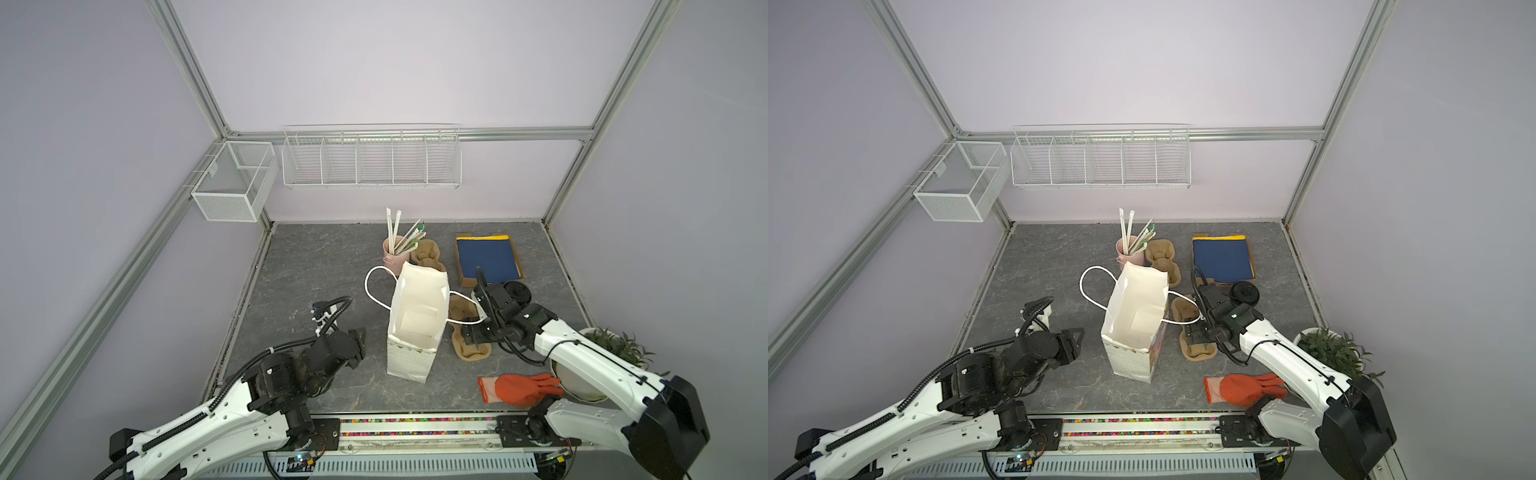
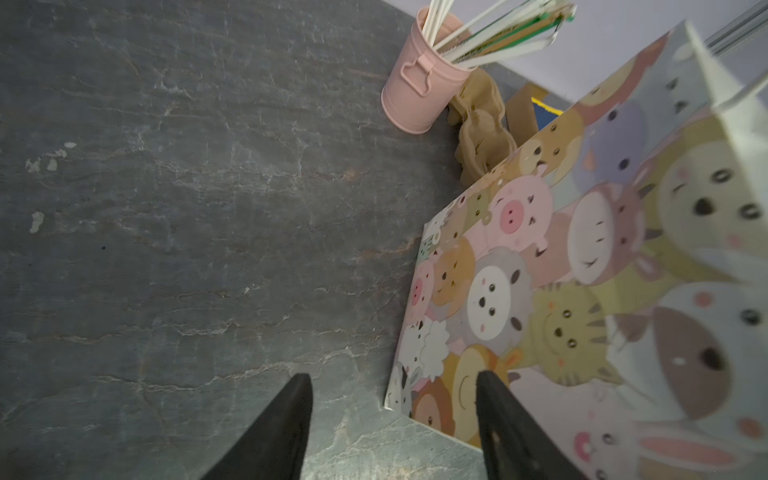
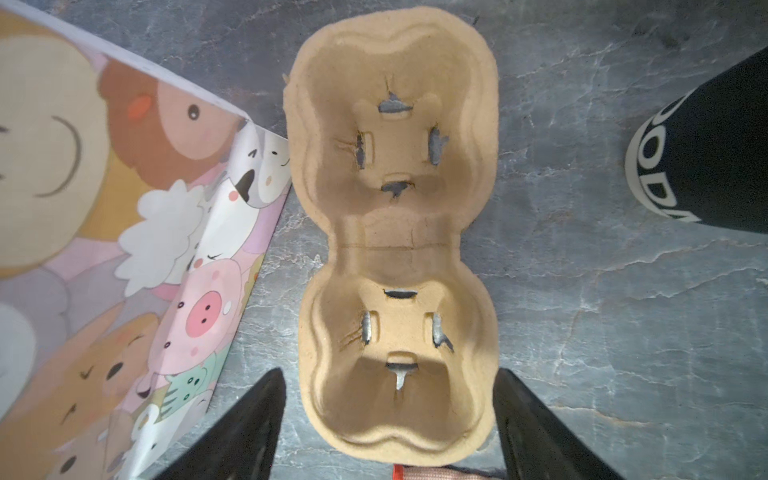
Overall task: Pack the takeout coffee
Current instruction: 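Open the left gripper and draw it back from the bag, then lower the right gripper onto the near end of the pulp carrier while left gripper withdraws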
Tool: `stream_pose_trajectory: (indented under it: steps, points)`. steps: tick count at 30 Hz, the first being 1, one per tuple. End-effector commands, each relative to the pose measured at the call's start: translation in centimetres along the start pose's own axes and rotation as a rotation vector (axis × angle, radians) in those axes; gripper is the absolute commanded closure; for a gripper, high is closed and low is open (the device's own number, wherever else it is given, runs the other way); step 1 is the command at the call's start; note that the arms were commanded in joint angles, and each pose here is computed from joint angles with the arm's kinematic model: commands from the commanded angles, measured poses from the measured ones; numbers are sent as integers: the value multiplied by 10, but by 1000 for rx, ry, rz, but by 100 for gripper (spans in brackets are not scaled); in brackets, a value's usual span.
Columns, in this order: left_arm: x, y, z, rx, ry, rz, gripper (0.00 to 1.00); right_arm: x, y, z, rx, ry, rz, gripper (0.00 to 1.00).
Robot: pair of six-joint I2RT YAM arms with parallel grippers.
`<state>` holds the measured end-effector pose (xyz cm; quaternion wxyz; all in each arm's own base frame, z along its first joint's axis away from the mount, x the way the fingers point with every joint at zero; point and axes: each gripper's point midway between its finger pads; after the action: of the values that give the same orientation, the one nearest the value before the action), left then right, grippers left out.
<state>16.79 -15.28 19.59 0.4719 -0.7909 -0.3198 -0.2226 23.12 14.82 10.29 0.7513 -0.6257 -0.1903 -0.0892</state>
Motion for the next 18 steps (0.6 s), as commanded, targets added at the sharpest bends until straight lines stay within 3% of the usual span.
stream_pose_trajectory:
  steps: [1,18]
  points:
    - [1,-1,-14,-118,-106,-16,38,1,4,2,19,-7,-4,23]
    - [-31,33,-22,-150,-97,63,41,-2,-41,-11,41,47,-156,18]
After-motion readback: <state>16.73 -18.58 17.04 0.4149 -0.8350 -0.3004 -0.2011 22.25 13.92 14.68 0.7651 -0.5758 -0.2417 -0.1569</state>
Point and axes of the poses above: each gripper's point midway between its finger pads, its own y axis out along the fingers, its own z axis along the line the jaws close on, x = y × z
